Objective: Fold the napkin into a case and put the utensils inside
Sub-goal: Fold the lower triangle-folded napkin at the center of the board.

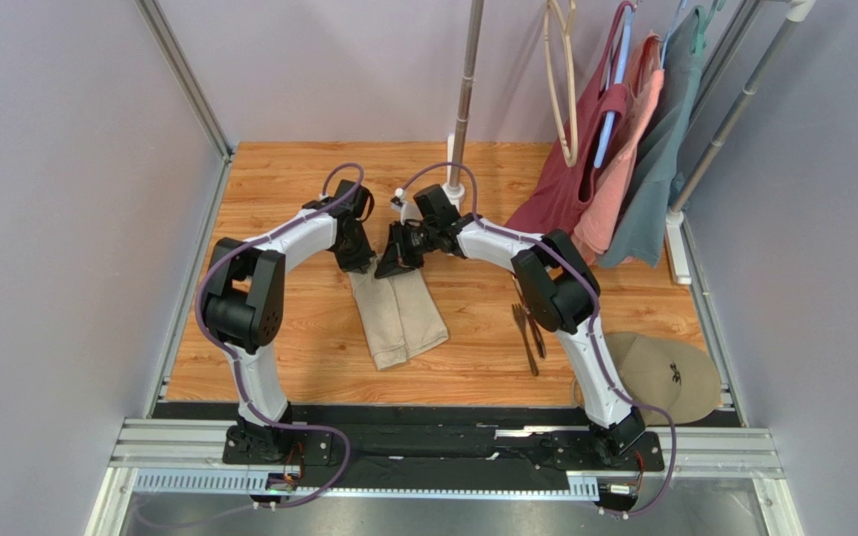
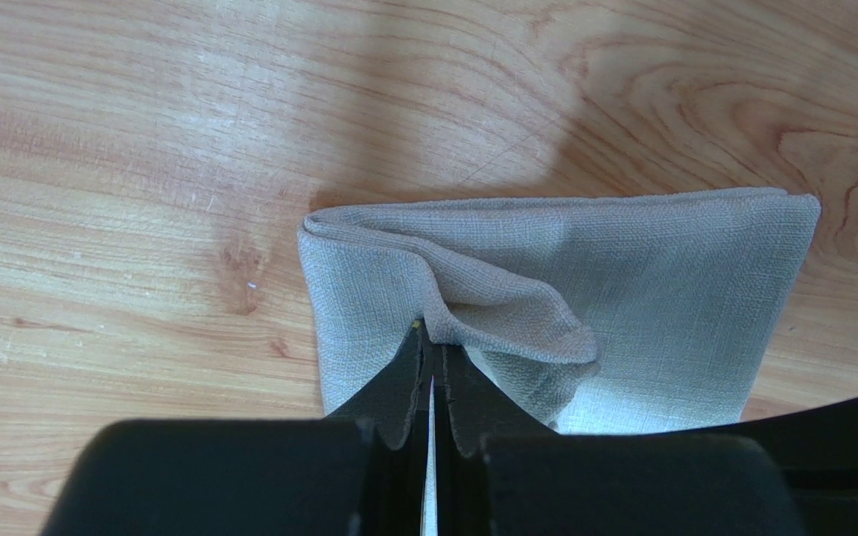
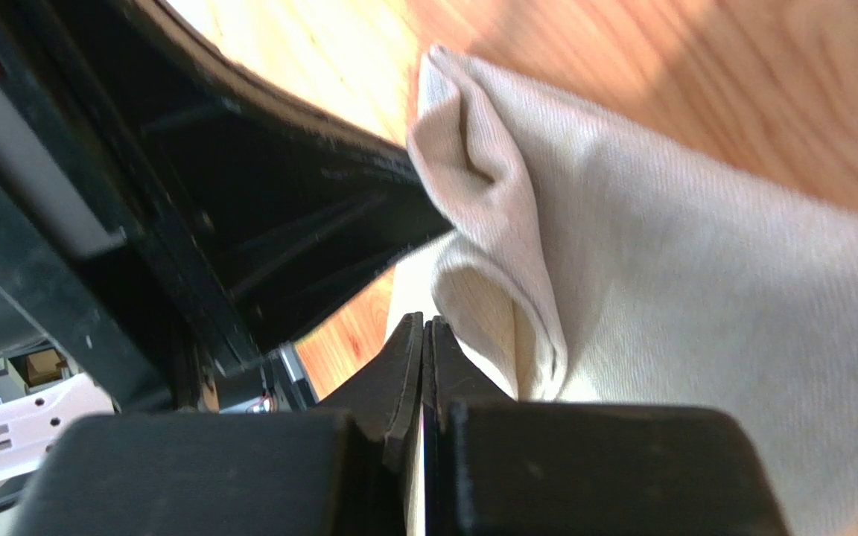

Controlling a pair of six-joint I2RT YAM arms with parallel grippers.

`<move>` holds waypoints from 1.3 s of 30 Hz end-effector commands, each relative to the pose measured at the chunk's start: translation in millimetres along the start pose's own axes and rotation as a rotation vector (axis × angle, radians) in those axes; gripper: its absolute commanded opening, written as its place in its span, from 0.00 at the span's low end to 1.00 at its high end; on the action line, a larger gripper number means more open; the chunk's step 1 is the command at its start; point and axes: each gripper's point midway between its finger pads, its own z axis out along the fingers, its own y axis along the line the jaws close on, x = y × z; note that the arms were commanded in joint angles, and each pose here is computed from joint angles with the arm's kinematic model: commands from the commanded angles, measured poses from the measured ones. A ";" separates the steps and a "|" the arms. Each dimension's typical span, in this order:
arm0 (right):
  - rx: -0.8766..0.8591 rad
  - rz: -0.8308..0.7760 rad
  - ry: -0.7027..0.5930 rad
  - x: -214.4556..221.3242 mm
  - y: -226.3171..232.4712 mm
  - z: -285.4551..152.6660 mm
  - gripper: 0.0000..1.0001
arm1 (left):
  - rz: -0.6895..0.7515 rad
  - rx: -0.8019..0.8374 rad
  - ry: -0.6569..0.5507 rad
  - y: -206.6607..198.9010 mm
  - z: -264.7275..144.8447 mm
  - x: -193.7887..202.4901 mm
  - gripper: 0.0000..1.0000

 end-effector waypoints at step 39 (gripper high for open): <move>0.131 -0.076 -0.164 -49.7 -5.0 -38.1 0.07 | 0.012 0.191 0.014 -34.3 -9.8 -3.9 0.22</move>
